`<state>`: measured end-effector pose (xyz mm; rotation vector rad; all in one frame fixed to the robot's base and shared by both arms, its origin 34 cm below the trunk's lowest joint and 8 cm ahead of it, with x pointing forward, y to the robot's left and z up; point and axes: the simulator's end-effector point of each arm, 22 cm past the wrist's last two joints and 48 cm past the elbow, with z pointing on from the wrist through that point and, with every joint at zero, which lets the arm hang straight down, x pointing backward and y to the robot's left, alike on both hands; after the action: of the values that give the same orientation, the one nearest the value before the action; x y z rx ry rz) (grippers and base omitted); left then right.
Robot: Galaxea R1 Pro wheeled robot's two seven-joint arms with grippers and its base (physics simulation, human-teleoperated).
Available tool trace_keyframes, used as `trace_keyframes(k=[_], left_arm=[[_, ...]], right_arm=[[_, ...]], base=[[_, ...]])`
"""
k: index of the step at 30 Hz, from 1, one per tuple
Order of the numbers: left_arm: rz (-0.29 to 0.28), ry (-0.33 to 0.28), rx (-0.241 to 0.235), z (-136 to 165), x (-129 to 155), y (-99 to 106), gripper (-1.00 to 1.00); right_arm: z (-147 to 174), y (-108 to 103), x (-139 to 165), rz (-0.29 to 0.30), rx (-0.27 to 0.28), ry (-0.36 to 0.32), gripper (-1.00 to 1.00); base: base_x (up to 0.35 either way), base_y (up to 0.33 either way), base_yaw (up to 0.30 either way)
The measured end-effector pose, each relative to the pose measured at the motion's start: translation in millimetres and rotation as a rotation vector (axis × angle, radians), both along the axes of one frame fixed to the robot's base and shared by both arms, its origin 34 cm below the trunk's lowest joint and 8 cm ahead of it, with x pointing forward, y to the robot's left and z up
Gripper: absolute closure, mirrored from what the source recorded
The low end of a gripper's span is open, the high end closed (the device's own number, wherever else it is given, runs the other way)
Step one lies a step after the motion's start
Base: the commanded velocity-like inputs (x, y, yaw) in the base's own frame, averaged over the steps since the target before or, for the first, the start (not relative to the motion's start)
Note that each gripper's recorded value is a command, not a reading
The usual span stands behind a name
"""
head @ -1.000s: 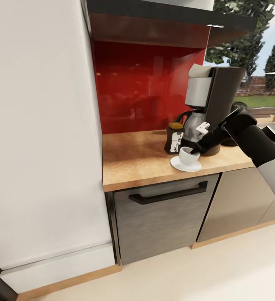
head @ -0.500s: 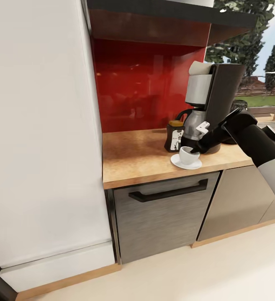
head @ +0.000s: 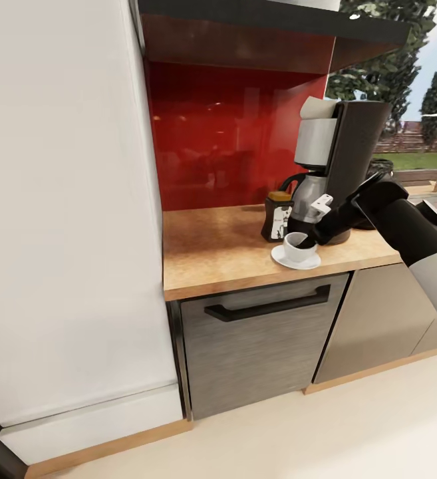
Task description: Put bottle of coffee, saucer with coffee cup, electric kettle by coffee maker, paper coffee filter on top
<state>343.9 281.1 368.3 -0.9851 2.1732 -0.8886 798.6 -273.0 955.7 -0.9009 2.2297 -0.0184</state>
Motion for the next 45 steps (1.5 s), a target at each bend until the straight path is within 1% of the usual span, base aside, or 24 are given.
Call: trace_keyframes(k=[8,25,28,34,35,38,41,45], left_arm=[[0.000,0.000,0.000,-0.1,0.0,0.1,-1.00],[0.000,0.001,0.000,35.0,6.0,0.2,-1.00],[0.000,0.001,0.000,41.1,6.9,0.1,-1.00],[0.000,0.001,0.001,51.2,8.4,0.4,-1.00],[0.000,0.001,0.000,51.2,8.4,0.2,-1.00],[0.000,0.001,0.000,51.3,8.4,0.2,-1.00],[0.000,0.000,0.000,51.3,8.5,0.1,-1.00],[0.000,0.000,0.000,51.3,8.5,0.0,-1.00]], right_arm=[[0.0,0.5,0.0,0.001,0.000,0.000,-1.00],[35.3,-0.3,6.4,-0.001,0.002,0.000,-1.00],[42.7,-0.6,7.2,0.000,0.008,-0.002,-1.00],[63.2,-3.8,9.2,-0.007,0.047,-0.019,-1.00],[76.5,2.6,5.3,0.019,0.073,-0.041,-1.00],[92.1,9.6,-5.4,0.067,0.094,-0.060,-1.00],[100.6,7.5,-16.2,0.097,0.106,-0.062,-1.00],[103.8,5.0,-21.5,0.109,0.112,-0.060,-1.00]], base=[[0.000,0.000,0.000],[0.000,0.000,0.000],[0.000,0.000,0.000],[0.000,0.000,0.000],[0.000,0.000,0.000],[0.000,0.000,0.000],[-0.003,0.000,0.000],[-0.106,0.000,0.000]])
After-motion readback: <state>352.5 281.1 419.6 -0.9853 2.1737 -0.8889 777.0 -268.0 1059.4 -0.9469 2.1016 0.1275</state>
